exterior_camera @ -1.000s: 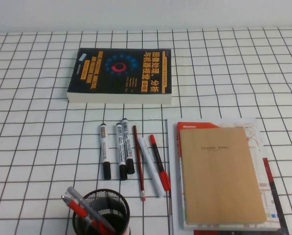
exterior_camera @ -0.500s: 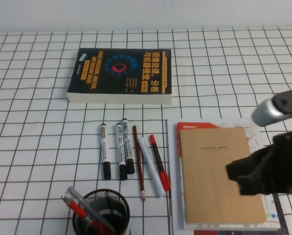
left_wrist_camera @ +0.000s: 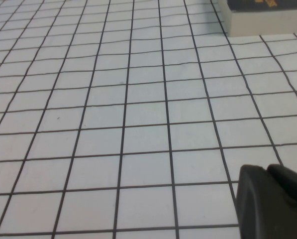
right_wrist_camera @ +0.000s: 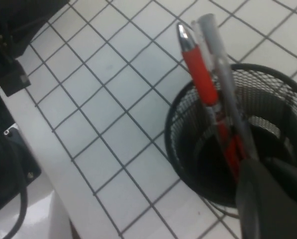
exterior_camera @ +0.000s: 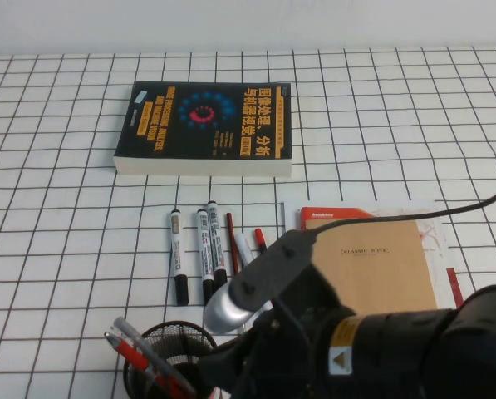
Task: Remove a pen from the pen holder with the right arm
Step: 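Take a marker out of the pen holder and lay it on the table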
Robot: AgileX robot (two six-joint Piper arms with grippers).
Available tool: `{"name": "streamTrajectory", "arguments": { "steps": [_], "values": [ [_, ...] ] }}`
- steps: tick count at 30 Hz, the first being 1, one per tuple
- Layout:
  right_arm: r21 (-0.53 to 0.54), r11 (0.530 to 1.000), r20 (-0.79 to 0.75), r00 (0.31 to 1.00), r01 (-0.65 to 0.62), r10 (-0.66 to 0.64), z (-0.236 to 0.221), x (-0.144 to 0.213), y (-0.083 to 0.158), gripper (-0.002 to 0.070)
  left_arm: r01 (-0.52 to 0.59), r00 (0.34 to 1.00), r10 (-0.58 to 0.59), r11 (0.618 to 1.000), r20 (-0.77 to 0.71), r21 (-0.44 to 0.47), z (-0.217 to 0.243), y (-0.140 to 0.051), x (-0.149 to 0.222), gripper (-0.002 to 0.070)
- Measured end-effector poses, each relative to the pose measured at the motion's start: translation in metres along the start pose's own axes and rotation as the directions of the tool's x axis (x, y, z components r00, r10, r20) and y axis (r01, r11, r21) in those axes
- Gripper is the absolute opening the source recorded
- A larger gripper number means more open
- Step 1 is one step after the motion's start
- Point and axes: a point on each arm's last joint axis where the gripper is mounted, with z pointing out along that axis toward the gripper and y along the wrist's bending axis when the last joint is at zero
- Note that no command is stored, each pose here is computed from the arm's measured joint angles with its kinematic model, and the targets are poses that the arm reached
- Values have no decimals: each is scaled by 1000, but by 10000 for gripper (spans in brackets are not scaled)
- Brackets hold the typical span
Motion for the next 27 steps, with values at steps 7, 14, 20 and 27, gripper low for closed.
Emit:
{"name": "streamTrajectory", "arguments": {
  "steps": [7, 14, 20, 27],
  "values": [
    [-14, 998, 82, 995, 62, -60, 22, 0, 16, -14, 0, 1000, 0, 1000, 0, 0, 0, 0, 0, -4],
    [-8, 995, 208, 973, 101, -97, 25, -9, 24, 106, 0, 1000, 0, 1000, 0, 0, 0, 0, 0, -4],
    [0, 995, 208, 973, 99, -97, 42, -13, 25, 261, 0, 1000, 0, 1000, 0, 0, 0, 0, 0, -4],
    [34, 992, 214, 969, 122, -126, 63, -12, 21, 298, 0, 1000, 0, 1000, 0, 0, 0, 0, 0, -4]
  ]
}}
